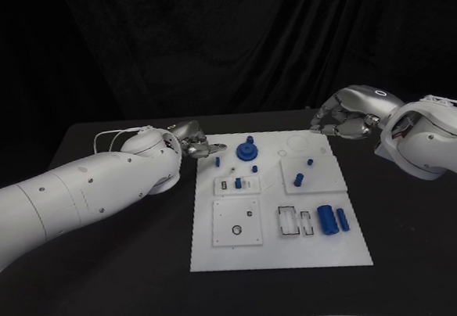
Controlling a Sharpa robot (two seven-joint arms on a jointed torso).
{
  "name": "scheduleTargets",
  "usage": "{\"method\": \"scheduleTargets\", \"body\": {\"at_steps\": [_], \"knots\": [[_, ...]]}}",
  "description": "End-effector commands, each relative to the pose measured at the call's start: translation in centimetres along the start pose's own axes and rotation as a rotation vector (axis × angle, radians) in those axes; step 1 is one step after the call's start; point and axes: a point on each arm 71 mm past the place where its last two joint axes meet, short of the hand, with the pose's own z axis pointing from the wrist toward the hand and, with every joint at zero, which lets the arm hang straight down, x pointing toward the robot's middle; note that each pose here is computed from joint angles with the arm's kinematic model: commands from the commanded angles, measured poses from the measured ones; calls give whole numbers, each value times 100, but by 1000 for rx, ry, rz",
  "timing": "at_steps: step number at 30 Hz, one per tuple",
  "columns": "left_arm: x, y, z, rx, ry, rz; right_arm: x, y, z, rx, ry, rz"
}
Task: Assemble the parts on the task board
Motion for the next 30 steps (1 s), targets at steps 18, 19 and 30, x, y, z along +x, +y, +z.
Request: {"method": "scheduleTargets", "body": {"at_steps": [18, 19, 30], "knots": [[62, -62, 72, -5, 72, 38, 7, -2, -13, 8, -1, 0], [62, -61, 74, -5, 73, 38, 6, -4, -15, 9, -1, 0], [77, -60, 90, -5, 91, 46, 2, -6, -27, 10, 0, 2]]}}
